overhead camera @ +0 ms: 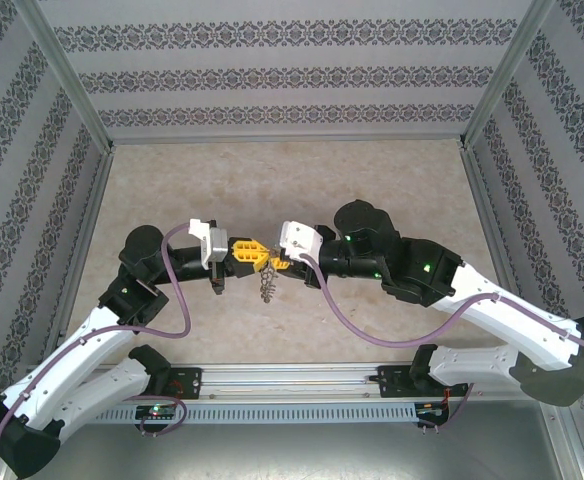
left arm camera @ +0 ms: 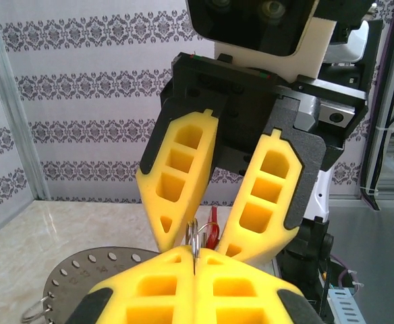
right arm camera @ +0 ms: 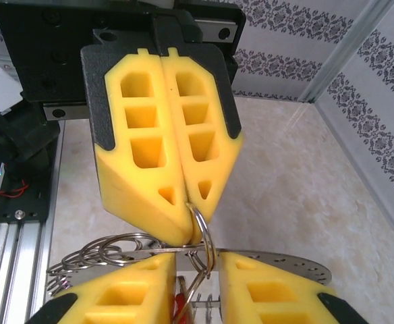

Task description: Put the keys on the keyring

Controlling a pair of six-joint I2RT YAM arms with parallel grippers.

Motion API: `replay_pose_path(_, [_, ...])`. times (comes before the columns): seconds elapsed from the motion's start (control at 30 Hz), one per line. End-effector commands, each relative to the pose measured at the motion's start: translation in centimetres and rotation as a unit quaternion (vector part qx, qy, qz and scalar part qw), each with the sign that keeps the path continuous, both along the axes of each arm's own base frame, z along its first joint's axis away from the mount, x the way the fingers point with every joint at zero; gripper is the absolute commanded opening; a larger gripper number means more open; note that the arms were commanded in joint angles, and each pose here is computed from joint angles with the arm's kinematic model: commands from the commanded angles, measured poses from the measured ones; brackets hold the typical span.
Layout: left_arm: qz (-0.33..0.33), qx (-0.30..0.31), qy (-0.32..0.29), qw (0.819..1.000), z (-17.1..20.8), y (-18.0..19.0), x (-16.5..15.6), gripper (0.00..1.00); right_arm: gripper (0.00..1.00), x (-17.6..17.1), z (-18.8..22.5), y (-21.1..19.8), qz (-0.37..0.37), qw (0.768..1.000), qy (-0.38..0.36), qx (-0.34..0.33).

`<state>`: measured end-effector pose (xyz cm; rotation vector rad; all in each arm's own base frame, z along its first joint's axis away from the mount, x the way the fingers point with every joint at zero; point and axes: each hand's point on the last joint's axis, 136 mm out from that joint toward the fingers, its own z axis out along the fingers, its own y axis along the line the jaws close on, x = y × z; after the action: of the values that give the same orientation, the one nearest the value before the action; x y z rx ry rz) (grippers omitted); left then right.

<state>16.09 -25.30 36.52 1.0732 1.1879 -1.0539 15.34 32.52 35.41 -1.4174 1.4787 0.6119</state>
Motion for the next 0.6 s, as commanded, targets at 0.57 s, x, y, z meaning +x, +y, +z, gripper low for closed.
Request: replay_pose_path(0.57, [0.032, 0.221, -0.002, 0.975, -3.6, 1.1, 1.3, 0.17, 0.0, 1.7, -1.2, -0.1, -0.025, 0.995, -0.043, -0.089])
